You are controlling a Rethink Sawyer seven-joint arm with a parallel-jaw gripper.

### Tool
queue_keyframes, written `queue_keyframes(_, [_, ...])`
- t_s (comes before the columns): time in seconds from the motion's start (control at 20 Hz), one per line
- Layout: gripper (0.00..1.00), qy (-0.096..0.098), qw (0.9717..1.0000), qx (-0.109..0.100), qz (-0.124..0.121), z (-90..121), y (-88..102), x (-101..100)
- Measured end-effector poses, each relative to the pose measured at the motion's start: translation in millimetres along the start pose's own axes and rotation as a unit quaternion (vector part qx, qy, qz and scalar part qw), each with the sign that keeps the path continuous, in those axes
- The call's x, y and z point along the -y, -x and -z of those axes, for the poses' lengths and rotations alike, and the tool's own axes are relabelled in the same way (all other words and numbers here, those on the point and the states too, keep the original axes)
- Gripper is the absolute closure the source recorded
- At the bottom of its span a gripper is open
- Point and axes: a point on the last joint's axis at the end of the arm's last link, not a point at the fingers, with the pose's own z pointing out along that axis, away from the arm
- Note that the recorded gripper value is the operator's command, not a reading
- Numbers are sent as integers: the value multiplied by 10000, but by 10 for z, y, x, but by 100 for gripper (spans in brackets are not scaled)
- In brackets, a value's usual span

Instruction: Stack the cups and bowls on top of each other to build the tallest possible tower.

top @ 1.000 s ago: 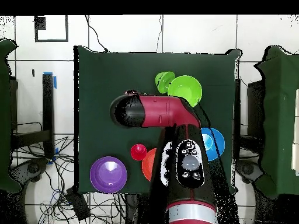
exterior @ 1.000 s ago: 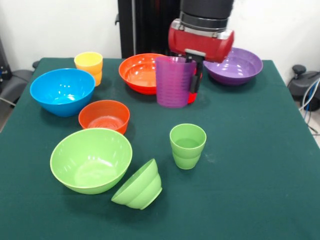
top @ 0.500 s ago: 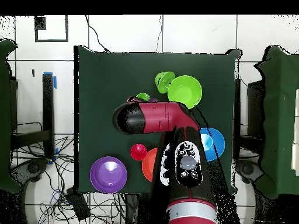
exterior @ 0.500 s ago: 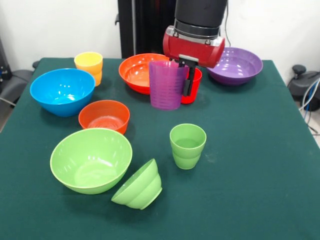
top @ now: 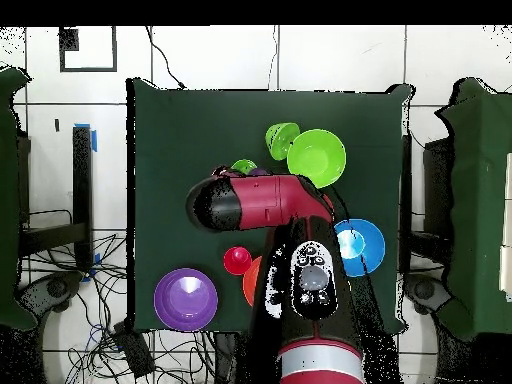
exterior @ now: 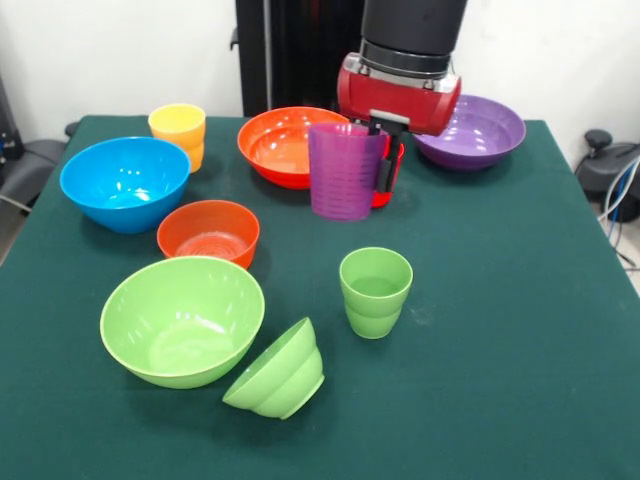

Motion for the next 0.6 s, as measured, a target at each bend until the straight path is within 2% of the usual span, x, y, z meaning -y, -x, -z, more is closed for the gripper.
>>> queue_keyframes(0.6, [100, 45, 9999, 25, 161, 31, -89, -195])
